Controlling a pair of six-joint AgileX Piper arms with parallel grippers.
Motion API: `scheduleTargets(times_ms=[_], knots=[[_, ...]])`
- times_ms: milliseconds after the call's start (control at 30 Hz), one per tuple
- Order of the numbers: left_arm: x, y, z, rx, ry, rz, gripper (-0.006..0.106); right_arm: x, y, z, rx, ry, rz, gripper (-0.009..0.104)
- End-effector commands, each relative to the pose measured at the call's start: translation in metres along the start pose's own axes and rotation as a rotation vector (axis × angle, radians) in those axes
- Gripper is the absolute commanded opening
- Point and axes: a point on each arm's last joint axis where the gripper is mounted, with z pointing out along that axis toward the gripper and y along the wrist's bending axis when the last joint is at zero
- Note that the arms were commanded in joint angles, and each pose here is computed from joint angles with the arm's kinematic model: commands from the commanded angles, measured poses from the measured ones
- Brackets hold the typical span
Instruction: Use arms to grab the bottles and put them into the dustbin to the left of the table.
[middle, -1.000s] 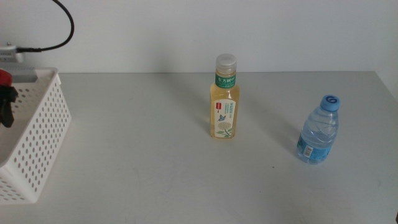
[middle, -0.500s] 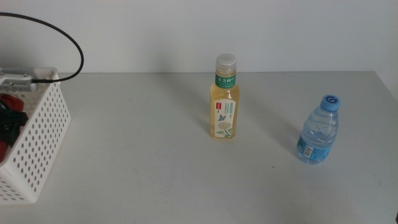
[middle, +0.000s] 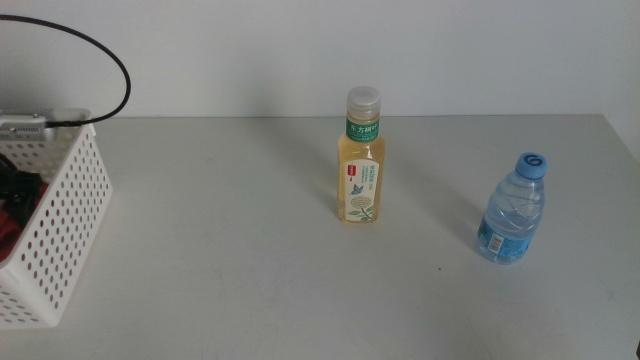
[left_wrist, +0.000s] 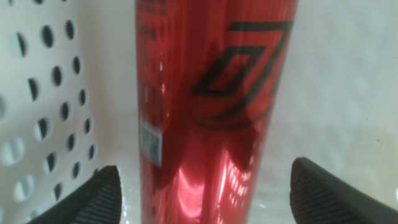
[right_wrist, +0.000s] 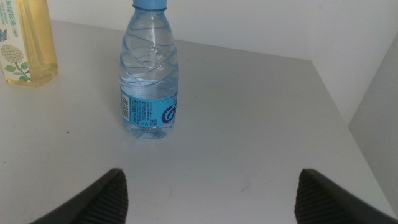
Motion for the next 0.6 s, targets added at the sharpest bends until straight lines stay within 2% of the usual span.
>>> scheduleTargets(times_ms=[0, 167, 367, 567], knots=[[0.005, 0.002, -0.045, -0.018, -0.061, -0.027, 0.094, -0.01, -0.002, -0.003, 0.02, -0.101, -0.016, 0.07], [0.011, -0.009, -0.082, 0.039, -0.123, -0.062, 0.094, -0.01, -0.002, -0.003, 0.02, -0.101, -0.016, 0.07], [0.03, -0.04, -0.137, 0.022, -0.259, -0.01, 0.093, -0.01, -0.002, -0.003, 0.02, -0.101, -0.016, 0.07], [0.066, -0.088, -0.181, 0.054, -0.453, 0.085, 0.092, -0.01, -0.002, -0.003, 0.02, -0.101, -0.016, 0.07]])
